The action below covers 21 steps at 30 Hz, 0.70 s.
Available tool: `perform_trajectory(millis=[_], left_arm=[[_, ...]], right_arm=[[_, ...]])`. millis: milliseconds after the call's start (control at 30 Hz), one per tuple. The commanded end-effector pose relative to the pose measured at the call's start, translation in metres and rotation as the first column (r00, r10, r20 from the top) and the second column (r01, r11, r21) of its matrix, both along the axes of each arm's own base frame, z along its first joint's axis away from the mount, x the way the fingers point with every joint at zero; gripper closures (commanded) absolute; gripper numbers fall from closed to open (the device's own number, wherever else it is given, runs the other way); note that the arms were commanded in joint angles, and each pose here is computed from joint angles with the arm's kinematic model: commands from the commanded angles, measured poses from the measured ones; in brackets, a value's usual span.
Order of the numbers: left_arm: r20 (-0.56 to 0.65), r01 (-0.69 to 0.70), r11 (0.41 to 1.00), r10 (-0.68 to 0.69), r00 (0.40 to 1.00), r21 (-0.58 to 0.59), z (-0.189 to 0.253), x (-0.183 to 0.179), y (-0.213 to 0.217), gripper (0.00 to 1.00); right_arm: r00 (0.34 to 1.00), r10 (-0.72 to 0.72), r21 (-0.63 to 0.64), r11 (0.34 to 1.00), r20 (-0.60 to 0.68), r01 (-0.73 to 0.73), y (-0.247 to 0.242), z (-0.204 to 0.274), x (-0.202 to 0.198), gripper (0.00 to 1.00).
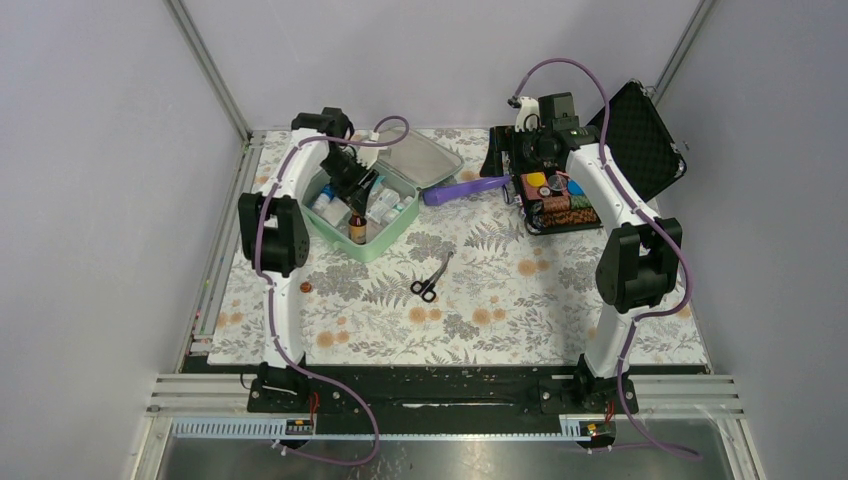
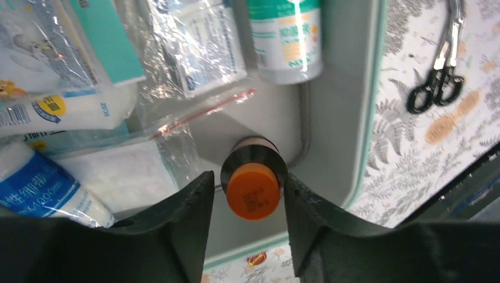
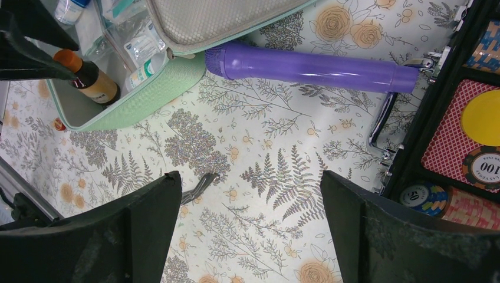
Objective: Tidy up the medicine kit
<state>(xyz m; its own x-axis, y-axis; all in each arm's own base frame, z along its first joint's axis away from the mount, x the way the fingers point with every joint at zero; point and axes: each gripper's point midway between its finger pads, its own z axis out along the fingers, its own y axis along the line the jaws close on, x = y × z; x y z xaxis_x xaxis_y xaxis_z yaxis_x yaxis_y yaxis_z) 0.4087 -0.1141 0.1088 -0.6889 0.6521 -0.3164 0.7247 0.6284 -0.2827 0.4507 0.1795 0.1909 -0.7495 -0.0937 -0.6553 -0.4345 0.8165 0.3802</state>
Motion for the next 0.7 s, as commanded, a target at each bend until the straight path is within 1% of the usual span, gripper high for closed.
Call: perform_trajectory(millis=[0, 67, 167, 333, 433, 667], left_arm=[[0.109, -0.143, 0.99, 0.142, 0.984, -0.002, 0.0, 0.03, -0.003, 0.49], [0.139, -0.18, 0.984, 0.179, 0.974, -0.004, 0.001, 0.034, -0.001, 0.46], [0.152, -0.232, 0.972, 0.233, 0.96, -0.026, 0.006, 0.032, 0.003, 0.42], [0.206, -0.379, 0.92, 0.391, 0.897, -0.098, 0.021, 0.041, 0.014, 0.38], [0.197, -0.404, 0.907, 0.421, 0.886, -0.121, 0.018, 0.042, 0.013, 0.39], [0.059, -0.471, 0.867, 0.485, 0.873, -0.164, 0.005, 0.039, -0.006, 0.49]], right_arm=[[0.998, 0.014, 0.005, 1.0, 0.063, -0.014, 0.003, 0.022, -0.002, 0.06], [0.998, 0.014, 0.002, 1.0, 0.061, -0.014, 0.003, 0.021, -0.002, 0.06], [0.998, 0.014, 0.0, 1.0, 0.059, -0.014, 0.002, 0.02, -0.003, 0.06], [0.998, 0.013, -0.004, 1.0, 0.055, -0.013, 0.002, 0.017, -0.004, 0.05], [0.999, 0.015, 0.0, 1.0, 0.049, -0.015, 0.002, 0.016, -0.004, 0.05], [0.999, 0.013, -0.004, 1.0, 0.048, -0.012, 0.001, 0.016, -0.003, 0.05]])
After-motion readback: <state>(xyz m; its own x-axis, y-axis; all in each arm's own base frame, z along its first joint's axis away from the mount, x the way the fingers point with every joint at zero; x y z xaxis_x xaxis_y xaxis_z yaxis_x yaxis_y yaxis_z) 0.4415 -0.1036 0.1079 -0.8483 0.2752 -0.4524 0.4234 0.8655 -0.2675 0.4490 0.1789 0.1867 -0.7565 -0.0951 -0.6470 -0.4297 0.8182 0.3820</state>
